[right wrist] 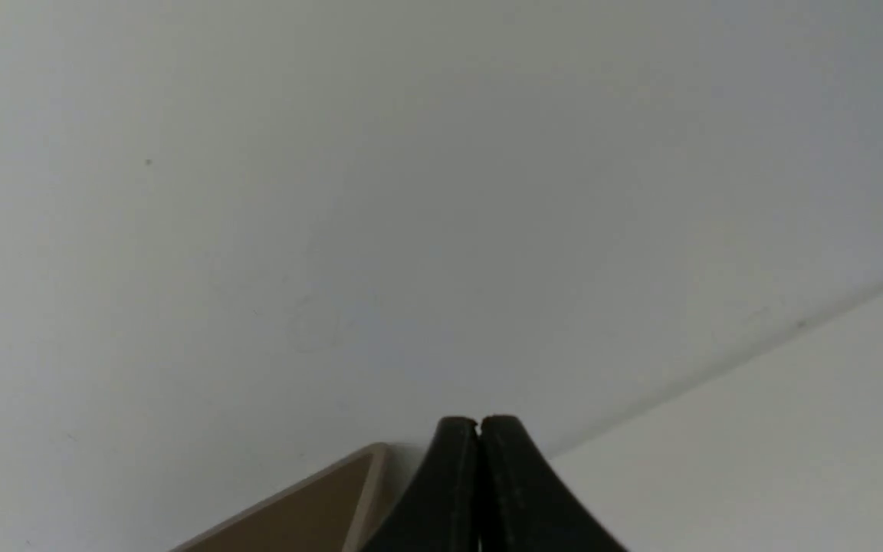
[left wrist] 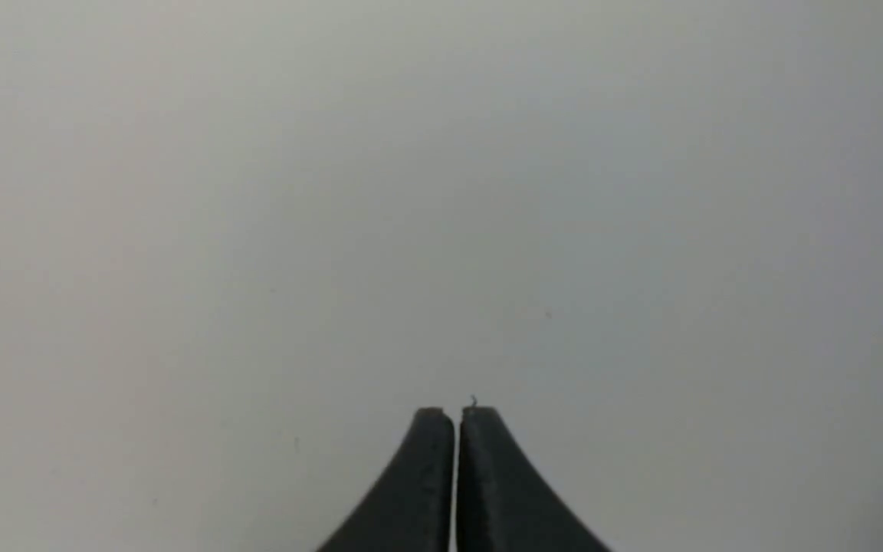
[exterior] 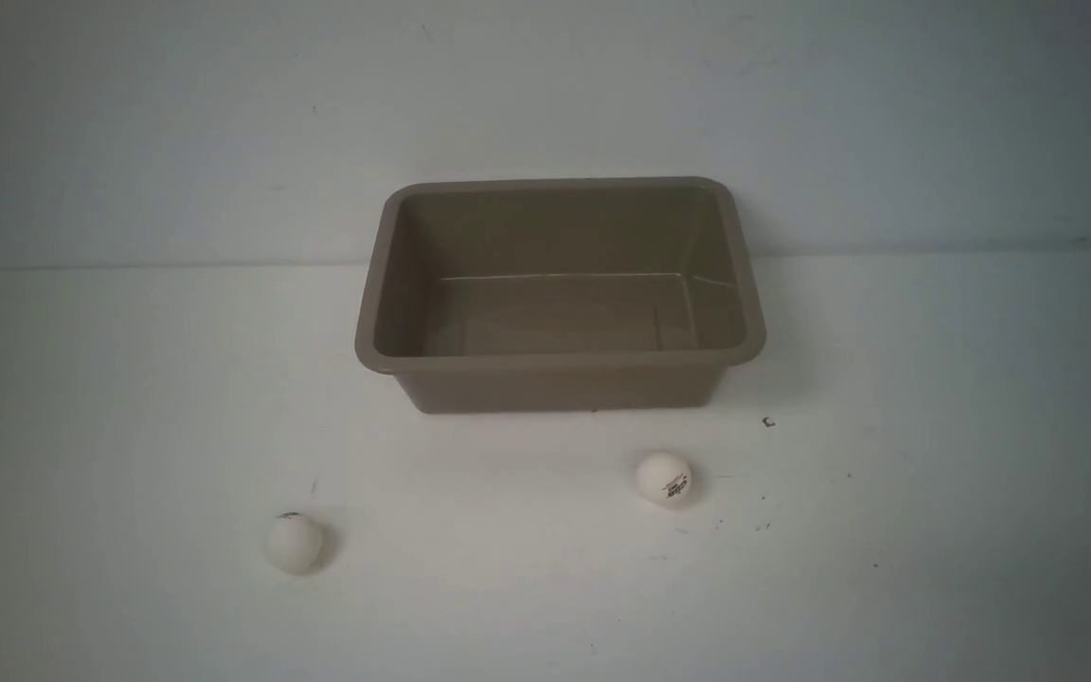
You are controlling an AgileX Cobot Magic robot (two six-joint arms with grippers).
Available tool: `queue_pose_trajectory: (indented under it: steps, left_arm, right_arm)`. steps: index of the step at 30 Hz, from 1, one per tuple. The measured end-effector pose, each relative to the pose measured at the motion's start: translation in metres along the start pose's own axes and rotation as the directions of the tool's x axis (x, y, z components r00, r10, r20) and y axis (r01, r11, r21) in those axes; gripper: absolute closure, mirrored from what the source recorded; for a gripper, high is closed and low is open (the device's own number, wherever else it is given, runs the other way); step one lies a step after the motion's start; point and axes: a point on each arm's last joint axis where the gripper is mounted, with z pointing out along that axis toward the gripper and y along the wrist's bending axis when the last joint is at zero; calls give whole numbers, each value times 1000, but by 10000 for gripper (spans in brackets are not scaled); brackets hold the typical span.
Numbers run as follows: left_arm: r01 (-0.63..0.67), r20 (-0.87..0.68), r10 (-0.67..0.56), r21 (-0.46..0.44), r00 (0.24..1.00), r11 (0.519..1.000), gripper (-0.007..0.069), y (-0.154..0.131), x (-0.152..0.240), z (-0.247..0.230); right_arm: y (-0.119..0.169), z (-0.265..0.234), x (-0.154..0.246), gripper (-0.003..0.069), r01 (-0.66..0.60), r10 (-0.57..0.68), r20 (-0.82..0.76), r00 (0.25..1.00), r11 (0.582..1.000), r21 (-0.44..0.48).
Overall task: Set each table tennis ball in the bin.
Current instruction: Use the left arm to clamp the table tennis ball closest to it
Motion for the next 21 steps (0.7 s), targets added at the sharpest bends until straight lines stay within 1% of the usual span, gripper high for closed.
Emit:
queue_pose_trajectory:
  steps: [3, 4, 5, 6, 7, 8, 9, 10, 11, 14, 16, 18, 20, 21]
  left_arm:
    - [-100, -124, 110, 80, 986, 992, 629, -8, -11, 31]
    - [-124, -195, 140, 88, 971, 988, 629, -6, -9, 44]
    - [-131, -203, 147, 93, 968, 987, 629, -5, -11, 47]
    - [-153, -316, 176, 96, 932, 984, 629, 1, -5, 66]
    - [-200, -369, 181, -15, 912, 980, 629, 7, 2, 76]
    - [-165, -445, 182, 77, 877, 983, 629, 12, 6, 82]
    - [-202, -543, 202, 60, 815, 978, 629, 20, 14, 93]
    - [-218, -637, 168, -1, 752, 976, 629, 34, 26, 105]
    - [-272, -795, 110, -71, 596, 960, 627, 57, 44, 117]
    - [-347, -907, 29, -131, 419, 928, 614, 79, 60, 124]
    - [-367, -943, -3, -131, 331, 921, 590, 89, 72, 129]
    - [-338, -964, -19, -112, 267, 935, 553, 94, 85, 133]
    - [-302, -972, -23, -96, 235, 948, 515, 94, 92, 136]
    - [-278, -976, -20, -81, 217, 957, 477, 95, 97, 138]
  right_arm:
    - [-2, 0, 2, 672, -8, 8, -22, 1000, 1000, 20]
    - [-2, 0, 2, 672, -8, 8, -24, 1000, 1000, 22]
    - [-2, 0, 2, 672, -8, 9, -24, 1000, 1000, 22]
    - [-2, 0, 2, 672, -10, 10, -24, 1000, 1000, 22]
    - [-2, 0, 2, 672, -10, 10, -24, 1000, 1000, 22]
    - [-2, 0, 2, 672, -10, 11, -24, 1000, 1000, 22]
    - [-2, 0, 2, 672, -10, 11, -24, 1000, 1000, 22]
    - [-2, 0, 2, 672, -10, 11, -24, 1000, 1000, 22]
    - [-2, 0, 2, 672, -10, 11, -24, 1000, 1000, 22]
    - [-2, 0, 2, 672, -10, 11, -24, 1000, 1000, 22]
    - [-2, 0, 2, 672, -10, 11, -24, 1000, 1000, 22]
    - [-2, 0, 2, 672, -10, 11, -24, 1000, 1000, 22]
    - [-2, 0, 2, 672, -10, 11, -24, 1000, 1000, 22]
    - [-2, 0, 2, 672, -10, 11, -24, 1000, 1000, 22]
